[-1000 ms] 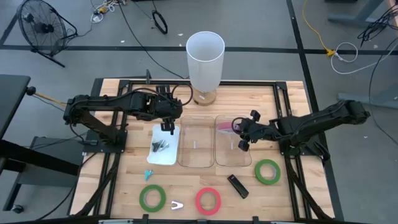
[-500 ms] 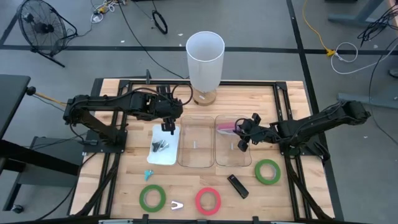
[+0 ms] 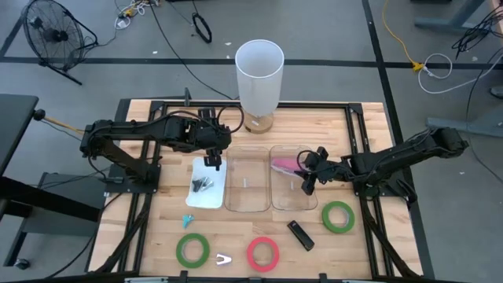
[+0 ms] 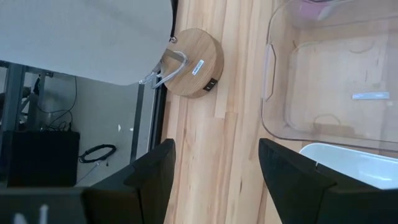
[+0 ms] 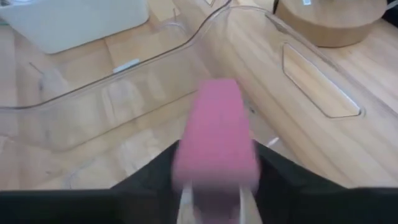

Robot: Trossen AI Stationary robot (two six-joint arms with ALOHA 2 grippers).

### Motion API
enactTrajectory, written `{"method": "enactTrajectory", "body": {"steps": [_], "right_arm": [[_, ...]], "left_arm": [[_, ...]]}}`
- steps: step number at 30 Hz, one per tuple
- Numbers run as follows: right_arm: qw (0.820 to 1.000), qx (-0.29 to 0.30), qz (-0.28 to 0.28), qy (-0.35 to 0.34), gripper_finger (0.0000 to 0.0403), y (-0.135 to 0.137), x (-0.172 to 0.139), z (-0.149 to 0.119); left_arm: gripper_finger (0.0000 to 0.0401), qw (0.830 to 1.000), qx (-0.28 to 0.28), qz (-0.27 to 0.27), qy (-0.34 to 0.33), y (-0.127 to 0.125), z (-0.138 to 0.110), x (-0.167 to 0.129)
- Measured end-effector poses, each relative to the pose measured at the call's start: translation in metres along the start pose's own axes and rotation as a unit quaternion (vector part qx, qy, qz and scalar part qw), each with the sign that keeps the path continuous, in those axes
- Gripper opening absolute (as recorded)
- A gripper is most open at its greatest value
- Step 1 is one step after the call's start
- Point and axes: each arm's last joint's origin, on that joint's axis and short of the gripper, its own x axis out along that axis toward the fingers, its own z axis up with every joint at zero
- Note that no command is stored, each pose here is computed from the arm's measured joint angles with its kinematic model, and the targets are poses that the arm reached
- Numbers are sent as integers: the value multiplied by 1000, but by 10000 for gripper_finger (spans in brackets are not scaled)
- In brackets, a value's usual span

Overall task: Pick and place Stapler, Stapler remover, tape
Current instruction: Put the pink stapler into the right transparent bin, then put the top right green tape into the left transparent bin

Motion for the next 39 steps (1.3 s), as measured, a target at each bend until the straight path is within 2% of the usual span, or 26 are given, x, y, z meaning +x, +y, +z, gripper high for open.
{"method": "enactTrajectory", "body": {"steps": [3, 6, 13, 15, 18, 22, 30, 35, 39], "right_arm": [[1000, -3, 2, -1, 193, 1, 0, 0], [1000, -15, 2, -3, 194, 1, -1, 1], [998, -55, 14, -26, 163, 5, -17, 24], [997, -51, 43, -25, 153, 7, -24, 31], [991, -50, 124, 3, 140, 14, -30, 33], [974, -28, 220, 36, 126, 31, -40, 32], [946, 24, 305, 104, 93, 66, -71, 15], [930, 82, 323, 155, 76, 84, -91, -5], [930, 125, 274, 210, 73, 86, -101, -26]], "left_arm": [[234, 1000, 0, 0, 0, 0, 0, 0], [234, 1000, 0, 0, 0, 0, 0, 0], [234, 1000, -2, -4, 0, 0, 0, 0], [234, 1000, -4, -4, -1, 0, 0, 0], [234, 1000, -3, -4, -1, 0, 0, 0], [233, 1000, -4, -4, -3, 0, 0, 0], [233, 1000, -15, -4, -4, 0, 1, 0], [233, 1000, -25, -4, -4, 0, 1, 0], [233, 999, -41, -5, -4, 0, 1, 0]]}}
